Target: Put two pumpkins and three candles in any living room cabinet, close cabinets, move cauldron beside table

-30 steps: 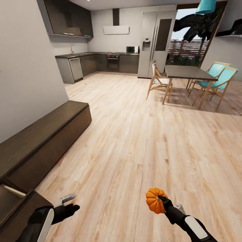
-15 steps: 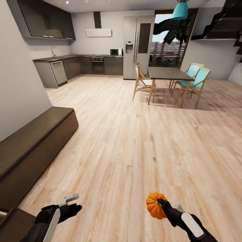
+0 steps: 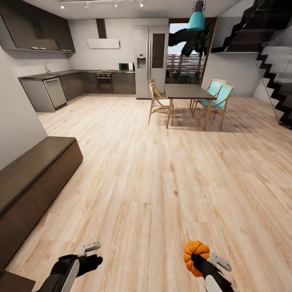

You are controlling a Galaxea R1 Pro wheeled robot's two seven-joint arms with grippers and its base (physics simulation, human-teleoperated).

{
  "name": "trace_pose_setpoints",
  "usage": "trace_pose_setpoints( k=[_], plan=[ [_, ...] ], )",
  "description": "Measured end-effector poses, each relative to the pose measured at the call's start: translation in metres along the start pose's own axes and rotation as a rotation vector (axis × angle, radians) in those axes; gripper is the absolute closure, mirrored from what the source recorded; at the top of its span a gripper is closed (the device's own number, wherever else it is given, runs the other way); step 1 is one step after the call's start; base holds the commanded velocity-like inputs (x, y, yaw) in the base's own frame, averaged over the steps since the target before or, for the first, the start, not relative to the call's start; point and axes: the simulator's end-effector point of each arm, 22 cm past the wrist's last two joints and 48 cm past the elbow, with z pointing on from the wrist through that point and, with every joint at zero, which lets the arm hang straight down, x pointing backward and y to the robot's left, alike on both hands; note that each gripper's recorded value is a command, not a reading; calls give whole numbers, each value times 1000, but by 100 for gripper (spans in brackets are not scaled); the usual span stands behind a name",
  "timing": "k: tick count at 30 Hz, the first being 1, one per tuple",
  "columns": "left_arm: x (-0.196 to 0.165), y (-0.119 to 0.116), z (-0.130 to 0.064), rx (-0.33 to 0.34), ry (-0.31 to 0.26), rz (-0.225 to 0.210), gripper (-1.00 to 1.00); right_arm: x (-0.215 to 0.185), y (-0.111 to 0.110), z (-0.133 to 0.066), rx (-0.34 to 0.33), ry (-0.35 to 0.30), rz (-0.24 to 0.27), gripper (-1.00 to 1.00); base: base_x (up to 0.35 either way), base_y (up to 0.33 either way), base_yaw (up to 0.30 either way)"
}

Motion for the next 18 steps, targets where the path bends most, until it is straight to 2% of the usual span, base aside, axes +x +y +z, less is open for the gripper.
trace_pose_setpoints(
  k=[4,6,9,11,14,18],
  plan=[
    [4,27,0,-118,-13,-8,-100,2,6,-10,-6,-28,-33,100,0,0,-27],
    [8,41,2,-177,-36,-19,-100,4,12,-14,-17,-29,-56,100,0,0,-5],
    [1,45,-1,-195,-75,-27,-100,7,19,-21,-32,-31,-91,100,0,0,-2],
    [-2,44,-5,-196,-84,-28,-100,6,21,-24,-34,-30,-96,100,0,0,0],
    [-5,43,-6,-195,-94,-23,-100,8,16,-23,-23,-36,-93,100,0,0,0],
    [-9,41,-8,-193,-104,-12,-100,0,7,-21,-9,-91,-62,100,38,0,0]
  ],
)
